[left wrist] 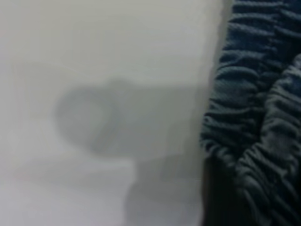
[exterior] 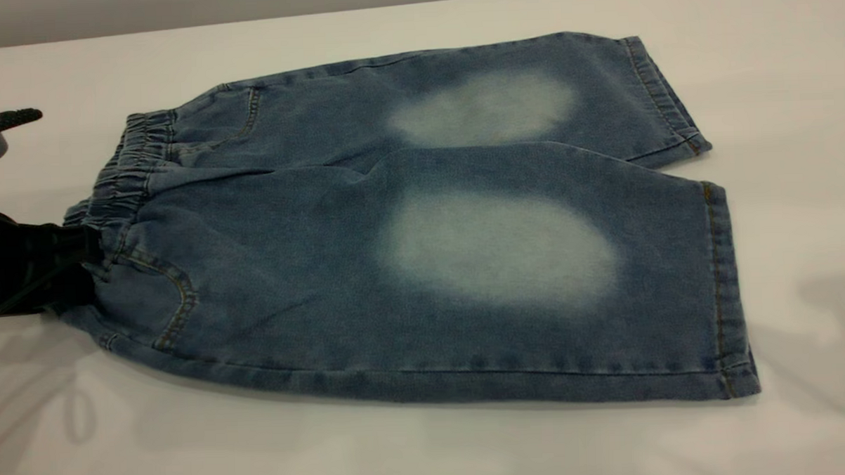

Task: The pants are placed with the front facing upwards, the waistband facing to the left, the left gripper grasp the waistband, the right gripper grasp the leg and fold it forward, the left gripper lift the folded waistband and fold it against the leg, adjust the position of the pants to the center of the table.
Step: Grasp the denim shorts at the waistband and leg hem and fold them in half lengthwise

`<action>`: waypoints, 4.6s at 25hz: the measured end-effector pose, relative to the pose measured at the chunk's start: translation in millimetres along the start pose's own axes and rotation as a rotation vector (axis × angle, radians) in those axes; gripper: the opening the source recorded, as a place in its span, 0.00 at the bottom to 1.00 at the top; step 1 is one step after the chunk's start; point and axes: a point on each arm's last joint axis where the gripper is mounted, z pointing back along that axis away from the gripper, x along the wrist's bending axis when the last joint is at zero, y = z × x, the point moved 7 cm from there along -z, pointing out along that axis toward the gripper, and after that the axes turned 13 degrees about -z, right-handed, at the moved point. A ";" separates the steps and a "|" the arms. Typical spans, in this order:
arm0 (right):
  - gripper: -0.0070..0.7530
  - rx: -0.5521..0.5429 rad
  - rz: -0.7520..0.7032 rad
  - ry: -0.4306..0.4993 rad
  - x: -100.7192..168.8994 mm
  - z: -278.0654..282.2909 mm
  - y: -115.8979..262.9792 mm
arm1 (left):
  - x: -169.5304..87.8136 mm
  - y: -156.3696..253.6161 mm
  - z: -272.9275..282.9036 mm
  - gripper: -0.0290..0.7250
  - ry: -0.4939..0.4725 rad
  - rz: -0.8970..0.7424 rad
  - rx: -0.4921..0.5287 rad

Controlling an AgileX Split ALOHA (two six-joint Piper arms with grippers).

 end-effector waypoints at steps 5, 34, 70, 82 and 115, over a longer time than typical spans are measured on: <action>0.69 0.002 -0.014 -0.010 1.6 0.0 0.3 | 0.1 -0.1 0.2 0.15 0.000 0.000 0.000; 0.69 0.263 -0.178 -0.013 -40.9 -87.2 52.4 | -46.3 -39.6 33.3 0.16 0.291 -0.038 -0.179; 0.69 0.385 -0.236 -0.110 -63.1 -155.4 83.1 | -51.6 -40.5 35.1 0.16 0.324 -0.042 -0.186; 0.69 0.382 -0.241 -0.175 -53.0 -159.3 75.5 | -51.7 -40.7 35.2 0.16 0.325 -0.043 -0.188; 0.03 0.223 -0.138 -0.146 -45.3 -149.2 33.0 | -62.4 -56.4 43.3 0.16 0.404 -0.006 -0.286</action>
